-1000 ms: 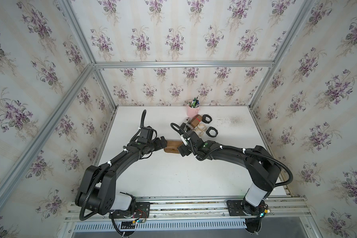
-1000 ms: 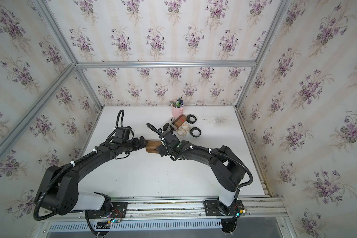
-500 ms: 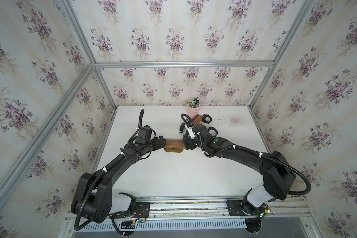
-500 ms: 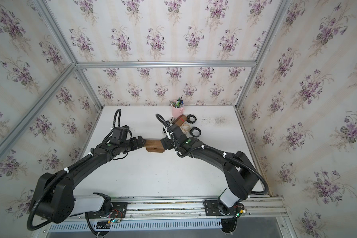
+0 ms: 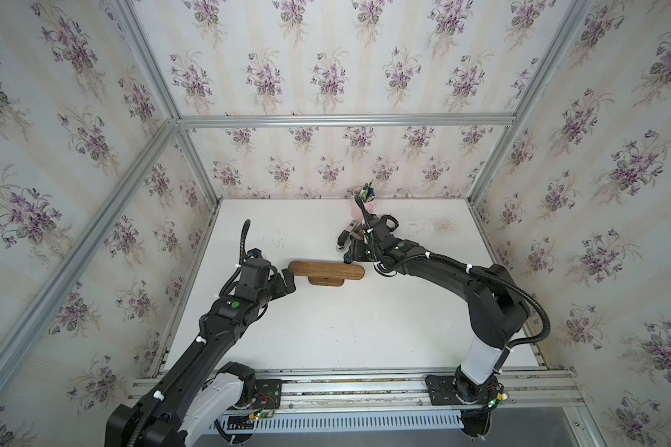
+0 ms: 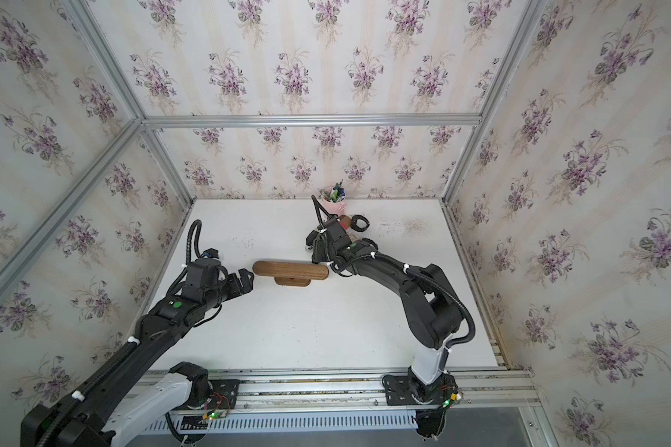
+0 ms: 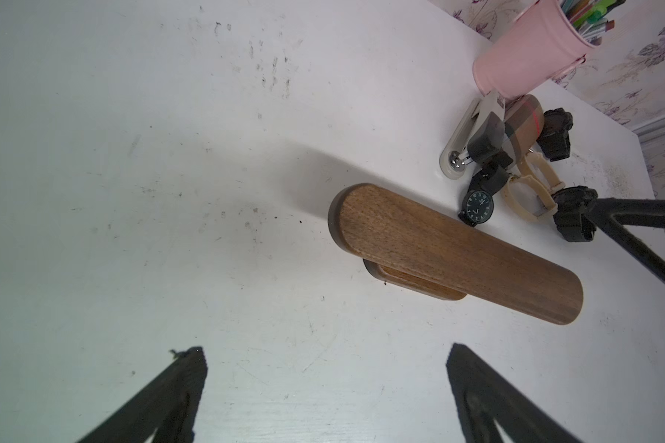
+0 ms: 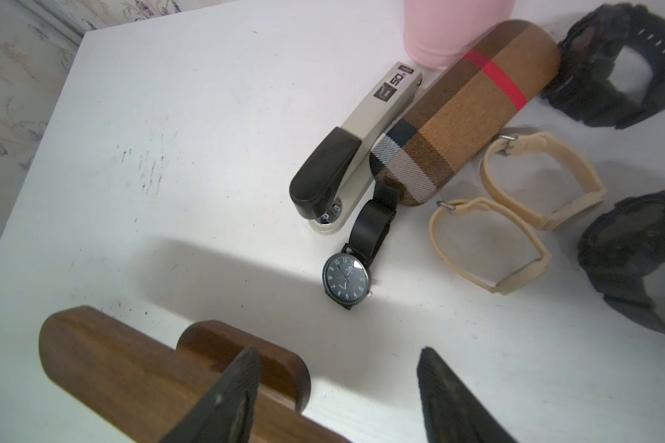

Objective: Place watch on stand
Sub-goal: Pick up the watch at the center of the board.

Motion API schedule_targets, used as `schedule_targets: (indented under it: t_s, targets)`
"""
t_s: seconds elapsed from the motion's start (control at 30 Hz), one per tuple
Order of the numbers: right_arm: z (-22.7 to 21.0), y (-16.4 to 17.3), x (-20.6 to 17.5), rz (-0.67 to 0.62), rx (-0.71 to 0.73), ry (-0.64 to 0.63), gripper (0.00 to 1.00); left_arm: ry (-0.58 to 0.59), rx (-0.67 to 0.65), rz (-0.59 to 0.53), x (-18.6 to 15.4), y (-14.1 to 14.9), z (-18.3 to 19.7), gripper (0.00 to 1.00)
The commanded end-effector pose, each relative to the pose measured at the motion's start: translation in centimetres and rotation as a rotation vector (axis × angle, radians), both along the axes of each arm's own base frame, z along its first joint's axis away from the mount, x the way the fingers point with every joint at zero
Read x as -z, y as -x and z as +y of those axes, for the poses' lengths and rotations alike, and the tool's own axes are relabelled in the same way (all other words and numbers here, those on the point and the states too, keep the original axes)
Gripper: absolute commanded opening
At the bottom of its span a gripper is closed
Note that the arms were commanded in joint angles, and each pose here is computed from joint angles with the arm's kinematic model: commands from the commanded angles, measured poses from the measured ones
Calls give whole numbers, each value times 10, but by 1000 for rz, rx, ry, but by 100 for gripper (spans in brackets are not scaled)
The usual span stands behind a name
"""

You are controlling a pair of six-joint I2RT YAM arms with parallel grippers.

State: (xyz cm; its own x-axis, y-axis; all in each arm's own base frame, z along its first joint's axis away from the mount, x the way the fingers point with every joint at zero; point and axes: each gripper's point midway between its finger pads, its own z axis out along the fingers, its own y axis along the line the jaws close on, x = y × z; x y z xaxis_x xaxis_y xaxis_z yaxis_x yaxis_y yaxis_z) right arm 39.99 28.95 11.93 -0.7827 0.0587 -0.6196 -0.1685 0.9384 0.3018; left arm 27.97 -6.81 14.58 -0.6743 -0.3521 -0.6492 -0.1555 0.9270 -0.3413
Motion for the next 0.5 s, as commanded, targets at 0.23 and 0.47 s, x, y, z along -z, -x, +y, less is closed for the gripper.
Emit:
schedule_targets:
  t_s: [0.23,0.47]
  targets:
    - [4,-32,38,111,172,17,66,-46,-28,-7,4,16,14,100]
    - [3,-48,58,140,220,45,64,-39,-25,7,12,19,13,99]
